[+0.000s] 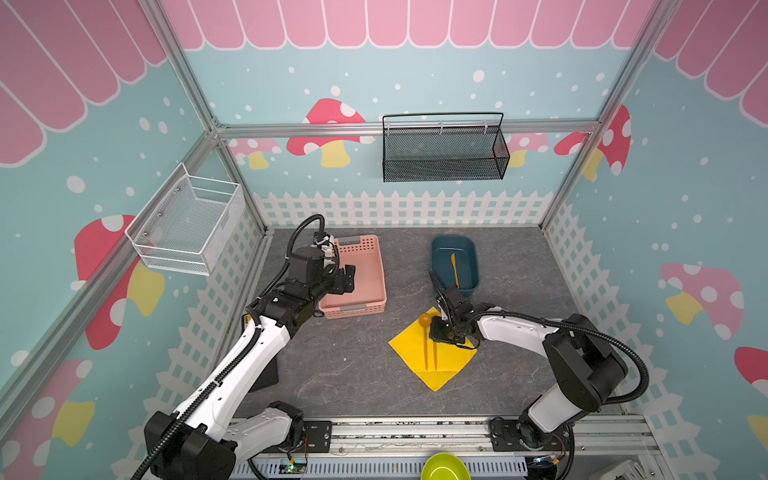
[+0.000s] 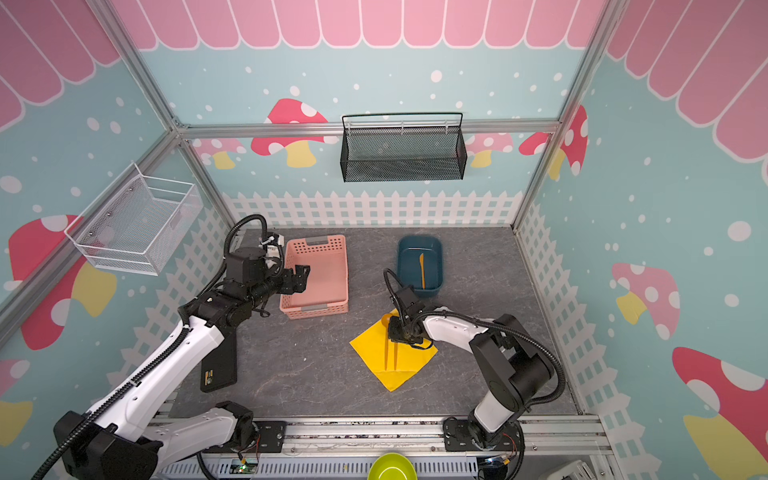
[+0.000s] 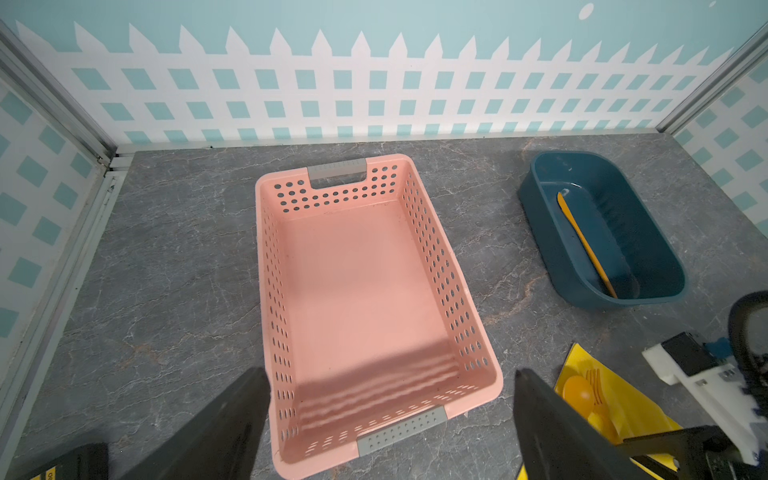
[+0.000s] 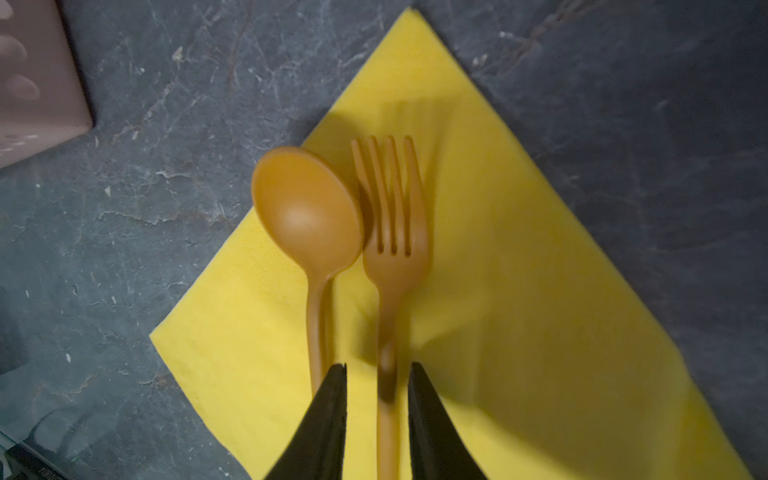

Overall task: Place the utensils on the paper napkin and roll it up
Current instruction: 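Lower the fork onto the napkin next to the spoon with the right gripper, then move the right gripper back over the yellow knife in the teal tray, then lower the right gripper and close it on the knife handle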

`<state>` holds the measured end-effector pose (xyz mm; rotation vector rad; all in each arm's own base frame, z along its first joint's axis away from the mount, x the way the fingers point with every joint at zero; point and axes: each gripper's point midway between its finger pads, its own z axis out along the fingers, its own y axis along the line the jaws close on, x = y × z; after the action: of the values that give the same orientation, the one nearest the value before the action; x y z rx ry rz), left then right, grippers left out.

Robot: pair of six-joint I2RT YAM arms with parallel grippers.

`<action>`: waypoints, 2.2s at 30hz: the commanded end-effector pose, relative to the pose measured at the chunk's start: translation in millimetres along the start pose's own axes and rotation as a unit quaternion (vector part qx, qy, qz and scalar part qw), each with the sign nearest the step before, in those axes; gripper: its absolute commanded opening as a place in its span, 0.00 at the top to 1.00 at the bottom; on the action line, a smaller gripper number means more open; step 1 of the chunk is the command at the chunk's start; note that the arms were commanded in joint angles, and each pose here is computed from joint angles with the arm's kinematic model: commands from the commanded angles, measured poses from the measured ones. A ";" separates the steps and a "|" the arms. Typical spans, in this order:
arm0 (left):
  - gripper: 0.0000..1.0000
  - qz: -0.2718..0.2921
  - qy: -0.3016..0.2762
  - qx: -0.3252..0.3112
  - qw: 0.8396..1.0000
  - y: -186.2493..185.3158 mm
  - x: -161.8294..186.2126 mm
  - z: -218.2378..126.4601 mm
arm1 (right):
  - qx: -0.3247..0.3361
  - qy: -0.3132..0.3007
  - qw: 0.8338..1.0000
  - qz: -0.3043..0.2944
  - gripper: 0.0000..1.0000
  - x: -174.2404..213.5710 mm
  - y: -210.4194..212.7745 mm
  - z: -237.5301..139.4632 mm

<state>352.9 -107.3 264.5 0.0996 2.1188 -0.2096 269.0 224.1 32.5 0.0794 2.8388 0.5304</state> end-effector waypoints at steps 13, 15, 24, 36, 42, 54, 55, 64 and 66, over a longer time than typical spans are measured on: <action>0.07 0.007 0.006 0.002 1.000 -0.2 6.5 -1.9 | 0.029 -0.079 0.996 -0.044 0.69 -57.1 20.3 -60.1; 0.07 0.009 0.007 0.006 1.000 -2.1 6.5 -2.2 | 0.031 -0.088 0.994 -0.050 0.69 -70.1 22.1 -65.8; 0.07 0.016 0.009 0.011 1.000 -3.5 7.9 -1.9 | 0.048 -0.114 0.990 -0.067 0.69 -132.5 18.2 -76.6; 0.07 0.024 0.015 0.004 1.000 -1.1 11.9 2.3 | 0.088 -0.110 0.987 -0.071 0.70 -200.2 -11.0 -68.1; 0.07 0.029 0.018 -0.005 0.999 1.9 14.0 5.4 | 0.104 -0.082 0.989 -0.061 0.71 -218.6 -36.5 -42.5; 0.07 0.031 0.026 -0.017 0.999 6.2 19.3 12.1 | 0.131 -0.038 0.990 -0.040 0.73 -237.5 -67.6 -2.3; 0.07 0.032 0.026 -0.019 0.999 6.7 19.6 12.1 | 0.136 -0.034 0.989 -0.039 0.73 -237.5 -70.9 1.1; 0.07 0.032 0.026 -0.020 0.999 6.6 19.2 12.3 | 0.157 -0.004 0.987 -0.039 0.73 -237.3 -86.2 17.9; 0.07 0.032 0.026 -0.019 0.999 6.7 19.2 12.3 | 0.163 -0.001 0.986 -0.039 0.73 -236.5 -88.9 19.5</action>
<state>354.4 -104.5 247.4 0.1307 2.1551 -0.1595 506.2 134.6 43.5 0.0417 2.8457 0.1038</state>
